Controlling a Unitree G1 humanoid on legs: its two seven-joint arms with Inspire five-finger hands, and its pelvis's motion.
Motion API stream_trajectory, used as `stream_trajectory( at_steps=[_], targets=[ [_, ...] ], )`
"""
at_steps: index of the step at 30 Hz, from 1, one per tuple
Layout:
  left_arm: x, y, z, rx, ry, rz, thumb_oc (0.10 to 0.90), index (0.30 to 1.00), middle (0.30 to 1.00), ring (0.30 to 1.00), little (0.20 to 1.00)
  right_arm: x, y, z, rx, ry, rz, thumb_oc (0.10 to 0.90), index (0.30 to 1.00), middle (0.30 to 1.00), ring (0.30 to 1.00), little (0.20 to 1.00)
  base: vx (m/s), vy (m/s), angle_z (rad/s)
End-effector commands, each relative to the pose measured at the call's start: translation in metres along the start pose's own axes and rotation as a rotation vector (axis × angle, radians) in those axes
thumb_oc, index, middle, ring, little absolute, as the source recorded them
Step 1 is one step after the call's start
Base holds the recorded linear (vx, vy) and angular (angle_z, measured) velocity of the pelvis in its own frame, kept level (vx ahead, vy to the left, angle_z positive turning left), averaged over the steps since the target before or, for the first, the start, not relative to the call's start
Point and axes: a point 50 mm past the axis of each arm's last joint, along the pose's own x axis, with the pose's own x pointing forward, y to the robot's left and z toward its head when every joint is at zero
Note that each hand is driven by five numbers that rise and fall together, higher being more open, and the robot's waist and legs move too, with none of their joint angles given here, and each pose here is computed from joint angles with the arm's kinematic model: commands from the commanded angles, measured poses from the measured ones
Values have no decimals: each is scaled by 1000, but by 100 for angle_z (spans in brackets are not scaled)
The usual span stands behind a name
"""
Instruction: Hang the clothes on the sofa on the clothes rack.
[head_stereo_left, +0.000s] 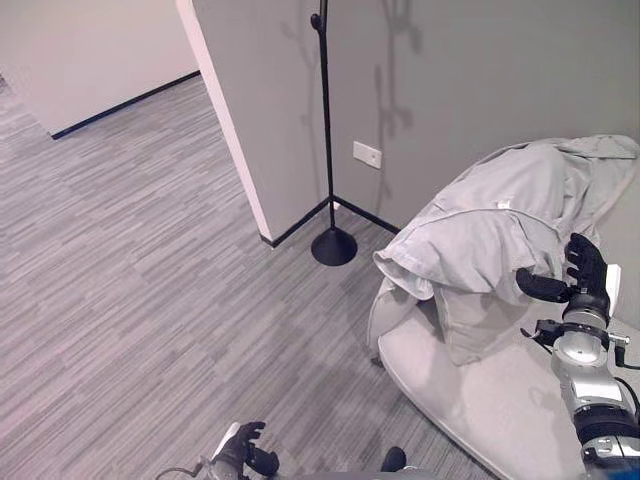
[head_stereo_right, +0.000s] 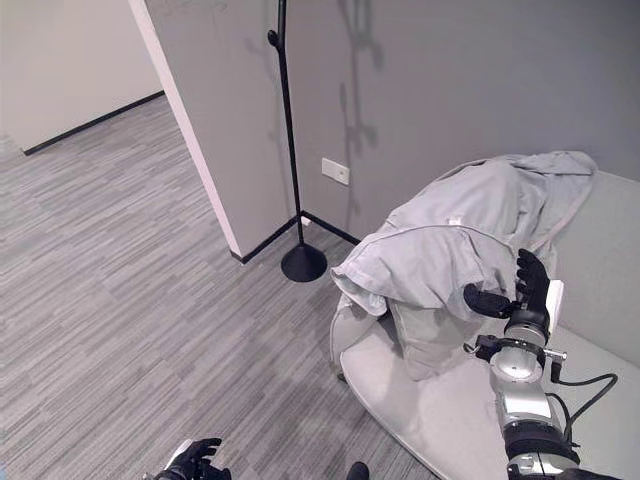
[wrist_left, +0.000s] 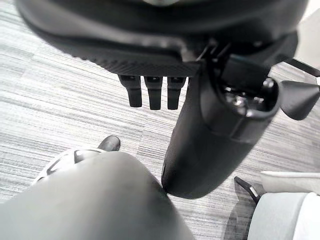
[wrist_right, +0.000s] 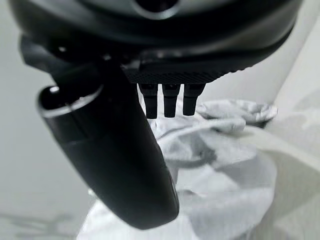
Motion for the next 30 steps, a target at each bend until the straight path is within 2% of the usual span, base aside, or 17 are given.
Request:
stream_trajectory(
  at_steps=[1, 12, 13, 14, 15, 24, 27, 30],
  targets=[
    [-7, 12, -39, 103, 128, 1, 800, 900, 900, 900, 900, 29, -9, 60, 17, -199, -14, 800, 900, 900, 900, 900, 20, -17, 16],
    [-7, 14, -39, 105, 122, 15, 800, 900, 900, 900, 900, 48, -9, 68, -74, -143, 11, 800, 900, 900, 900, 900, 3, -20, 10],
    [-7, 14, -39, 97, 124, 18, 800, 900, 900, 900, 900, 51, -10, 68, -76, -128, 9, 585, 578, 578, 578, 578, 0, -19, 7],
    [-8, 15, -41, 84, 131, 24, 800, 900, 900, 900, 900, 53, -12, 64, -85, -91, 15, 428, 342, 342, 342, 342, 8, -27, 6],
    [-8, 16, -41, 75, 134, 28, 800, 900, 900, 900, 900, 54, -11, 61, -80, -68, 23, 400, 300, 300, 300, 300, 7, -18, 8],
    [-8, 14, -41, 33, 139, 40, 800, 900, 900, 900, 900, 41, 3, 30, -132, 16, 96, 400, 300, 300, 300, 300, 10, -3, 4],
    [-7, 15, -40, 40, 136, 41, 800, 900, 900, 900, 900, 30, -2, 18, -146, 8, 92, 400, 300, 300, 300, 300, 15, 7, 2],
    [-7, 17, -38, 50, 130, 43, 800, 900, 900, 900, 900, 23, -16, 18, -88, -27, 37, 400, 300, 300, 300, 300, -1, 6, -2]
  ],
)
